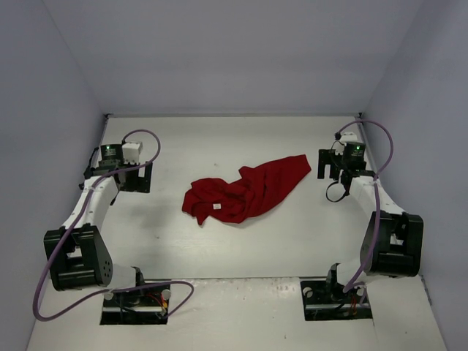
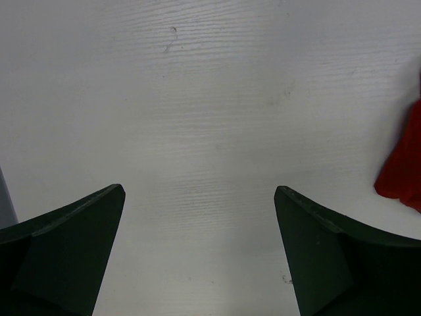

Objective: Fold and stack the t-shirts
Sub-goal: Flatten out the tshirt

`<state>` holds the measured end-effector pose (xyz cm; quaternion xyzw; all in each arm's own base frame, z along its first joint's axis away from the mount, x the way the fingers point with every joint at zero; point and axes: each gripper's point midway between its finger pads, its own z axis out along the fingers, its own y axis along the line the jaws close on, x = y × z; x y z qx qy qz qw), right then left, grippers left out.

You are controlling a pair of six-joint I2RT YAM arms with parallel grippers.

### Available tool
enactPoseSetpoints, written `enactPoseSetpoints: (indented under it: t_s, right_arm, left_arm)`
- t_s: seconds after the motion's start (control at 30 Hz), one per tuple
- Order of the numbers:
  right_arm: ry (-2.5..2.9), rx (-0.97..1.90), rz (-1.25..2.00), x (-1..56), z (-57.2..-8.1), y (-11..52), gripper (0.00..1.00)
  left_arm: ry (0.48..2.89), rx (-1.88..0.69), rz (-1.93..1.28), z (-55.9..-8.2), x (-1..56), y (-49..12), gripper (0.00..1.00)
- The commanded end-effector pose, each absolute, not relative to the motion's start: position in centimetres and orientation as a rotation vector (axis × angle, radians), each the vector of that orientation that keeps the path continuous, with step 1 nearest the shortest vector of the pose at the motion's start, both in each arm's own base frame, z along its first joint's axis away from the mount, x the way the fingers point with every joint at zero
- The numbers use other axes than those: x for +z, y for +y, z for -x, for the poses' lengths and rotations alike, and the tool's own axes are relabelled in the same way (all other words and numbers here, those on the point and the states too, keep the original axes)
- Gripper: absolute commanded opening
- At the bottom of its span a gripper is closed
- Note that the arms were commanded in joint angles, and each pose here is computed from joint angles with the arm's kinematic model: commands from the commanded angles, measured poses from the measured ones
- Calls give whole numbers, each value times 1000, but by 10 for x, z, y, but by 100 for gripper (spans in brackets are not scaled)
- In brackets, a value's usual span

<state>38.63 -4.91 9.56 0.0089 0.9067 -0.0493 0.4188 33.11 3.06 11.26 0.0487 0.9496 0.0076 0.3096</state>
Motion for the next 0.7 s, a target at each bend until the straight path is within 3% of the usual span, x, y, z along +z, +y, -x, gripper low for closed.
enactPoseSetpoints:
  t_s: [0.0, 0.2, 0.4, 0.57, 0.67]
  right_arm:
    - [2152, -173, 32, 132, -401, -45, 100]
    - [2089, -194, 193, 161, -404, -12, 100]
    - [2072, -119, 251, 169, -404, 9, 100]
    - [2086, -56, 351, 157, -396, 41, 99]
    - [2095, -40, 396, 150, -394, 54, 99]
  left_arm:
    - [2403, -43, -220, -338, 141, 18, 95]
    - [2416, -199, -409, -334, 151, -15, 95]
    - [2282, -385, -675, -322, 170, -75, 95]
    - [2116, -346, -1107, -296, 169, -163, 95]
    - [2088, -331, -1211, -293, 163, -192, 92]
